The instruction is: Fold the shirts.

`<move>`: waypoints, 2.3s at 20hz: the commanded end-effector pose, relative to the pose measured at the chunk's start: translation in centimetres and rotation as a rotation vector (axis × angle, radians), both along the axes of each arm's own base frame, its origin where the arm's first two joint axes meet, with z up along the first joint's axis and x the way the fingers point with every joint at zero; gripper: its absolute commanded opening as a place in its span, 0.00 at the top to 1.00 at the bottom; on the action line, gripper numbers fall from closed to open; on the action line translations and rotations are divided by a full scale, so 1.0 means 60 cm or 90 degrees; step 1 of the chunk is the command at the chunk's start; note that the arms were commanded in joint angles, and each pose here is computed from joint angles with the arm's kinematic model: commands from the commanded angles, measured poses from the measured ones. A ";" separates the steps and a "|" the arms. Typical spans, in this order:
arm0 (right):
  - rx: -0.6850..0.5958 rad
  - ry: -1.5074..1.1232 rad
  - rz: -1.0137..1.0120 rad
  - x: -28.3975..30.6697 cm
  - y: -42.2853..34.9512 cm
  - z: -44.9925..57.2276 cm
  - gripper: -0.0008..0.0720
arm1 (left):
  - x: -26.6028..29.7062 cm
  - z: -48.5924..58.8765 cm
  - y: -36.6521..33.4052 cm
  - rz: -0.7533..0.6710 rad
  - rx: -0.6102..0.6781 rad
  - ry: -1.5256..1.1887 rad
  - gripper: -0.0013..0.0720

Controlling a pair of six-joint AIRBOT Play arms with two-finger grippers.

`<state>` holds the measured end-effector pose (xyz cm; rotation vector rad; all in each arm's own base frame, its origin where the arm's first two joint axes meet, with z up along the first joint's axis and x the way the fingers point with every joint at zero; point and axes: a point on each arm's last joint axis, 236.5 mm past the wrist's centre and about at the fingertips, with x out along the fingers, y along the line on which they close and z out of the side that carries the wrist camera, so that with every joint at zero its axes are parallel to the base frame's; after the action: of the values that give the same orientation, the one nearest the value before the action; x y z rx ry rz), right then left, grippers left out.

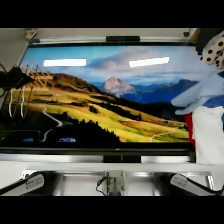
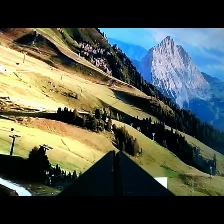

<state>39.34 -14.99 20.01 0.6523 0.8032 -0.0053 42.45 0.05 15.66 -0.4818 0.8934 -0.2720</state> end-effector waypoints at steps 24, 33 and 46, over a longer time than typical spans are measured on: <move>-0.108 0.583 -0.301 -0.413 -0.166 -0.156 0.90 | 0.002 0.001 0.000 -0.004 0.006 -0.006 0.93; -0.014 0.617 -0.346 -0.481 -0.111 -0.339 0.14 | 0.002 0.002 0.001 -0.006 0.009 -0.010 0.93; -0.333 -0.021 -0.073 0.054 0.064 0.038 0.15 | 0.031 -0.063 -0.034 -0.111 0.501 0.128 0.93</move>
<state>35.52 -20.50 19.38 0.2586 0.8079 -0.4822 43.96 -3.45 12.70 -0.0171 1.0490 -0.2150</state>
